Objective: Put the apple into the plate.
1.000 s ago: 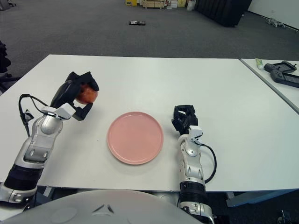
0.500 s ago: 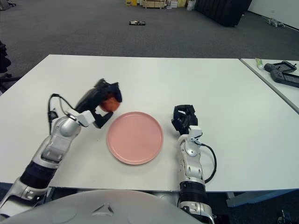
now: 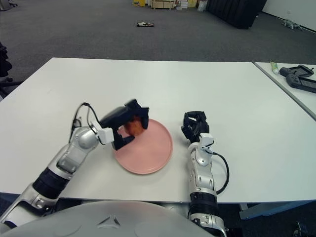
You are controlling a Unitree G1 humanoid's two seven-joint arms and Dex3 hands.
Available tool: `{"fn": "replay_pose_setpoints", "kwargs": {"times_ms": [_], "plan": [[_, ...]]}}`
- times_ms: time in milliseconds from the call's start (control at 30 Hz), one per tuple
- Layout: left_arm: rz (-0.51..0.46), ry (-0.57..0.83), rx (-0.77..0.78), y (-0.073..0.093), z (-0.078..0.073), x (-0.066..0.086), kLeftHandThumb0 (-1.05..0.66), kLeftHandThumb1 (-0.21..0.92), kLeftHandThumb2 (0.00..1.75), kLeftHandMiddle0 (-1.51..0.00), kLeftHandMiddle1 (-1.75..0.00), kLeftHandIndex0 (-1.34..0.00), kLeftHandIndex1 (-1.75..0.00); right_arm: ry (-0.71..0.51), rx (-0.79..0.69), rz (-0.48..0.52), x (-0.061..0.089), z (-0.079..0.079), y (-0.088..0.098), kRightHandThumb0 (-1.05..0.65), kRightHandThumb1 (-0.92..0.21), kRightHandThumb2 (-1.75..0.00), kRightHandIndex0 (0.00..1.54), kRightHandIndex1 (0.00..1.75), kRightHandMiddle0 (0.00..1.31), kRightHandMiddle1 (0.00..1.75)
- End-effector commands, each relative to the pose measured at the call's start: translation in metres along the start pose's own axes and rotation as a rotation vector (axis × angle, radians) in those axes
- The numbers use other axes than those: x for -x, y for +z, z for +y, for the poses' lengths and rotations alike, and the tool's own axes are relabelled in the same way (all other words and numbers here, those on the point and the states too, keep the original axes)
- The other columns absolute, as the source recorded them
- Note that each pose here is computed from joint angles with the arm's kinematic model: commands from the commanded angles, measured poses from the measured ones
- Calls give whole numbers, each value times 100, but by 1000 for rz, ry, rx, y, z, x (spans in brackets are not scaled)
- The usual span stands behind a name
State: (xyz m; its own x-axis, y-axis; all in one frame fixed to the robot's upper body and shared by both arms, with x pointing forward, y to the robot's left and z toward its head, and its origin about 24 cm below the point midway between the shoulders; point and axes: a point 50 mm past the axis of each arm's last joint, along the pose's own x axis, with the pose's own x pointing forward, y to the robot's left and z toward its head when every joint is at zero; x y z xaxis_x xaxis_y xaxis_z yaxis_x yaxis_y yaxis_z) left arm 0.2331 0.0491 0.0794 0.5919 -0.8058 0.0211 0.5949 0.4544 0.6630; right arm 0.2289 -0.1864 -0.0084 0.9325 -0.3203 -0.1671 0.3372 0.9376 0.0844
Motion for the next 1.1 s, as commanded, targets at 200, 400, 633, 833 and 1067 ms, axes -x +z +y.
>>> {"fn": "replay_pose_setpoints", "kwargs": {"times_ms": [200,400,633,833,1067], "plan": [[-23,-140,-19,-1,-21,-14,0,-2,164,-92,-158,-63,-175,-21,2,91,5,-4,-17,-36,-83,-66,44,129,24,175],[3,-174,21,-8,-35,-15,0,-2,165,-92,-159,-63,-175,-23,-2,91,5,-5,-17,-36,-81,-67,44,130,25,175],[17,-168,42,-13,-39,-15,0,-2,165,-92,-159,-63,-175,-26,-2,93,6,-6,-17,-36,-79,-71,45,130,27,175],[22,-155,52,-17,-41,-15,0,-2,165,-92,-159,-63,-175,-24,-3,93,6,-5,-17,-36,-78,-72,45,130,27,175],[18,-131,87,-18,-36,-12,0,-2,164,-92,-158,-63,-175,-24,-2,95,6,-6,-18,-36,-79,-72,45,130,27,175]]}}
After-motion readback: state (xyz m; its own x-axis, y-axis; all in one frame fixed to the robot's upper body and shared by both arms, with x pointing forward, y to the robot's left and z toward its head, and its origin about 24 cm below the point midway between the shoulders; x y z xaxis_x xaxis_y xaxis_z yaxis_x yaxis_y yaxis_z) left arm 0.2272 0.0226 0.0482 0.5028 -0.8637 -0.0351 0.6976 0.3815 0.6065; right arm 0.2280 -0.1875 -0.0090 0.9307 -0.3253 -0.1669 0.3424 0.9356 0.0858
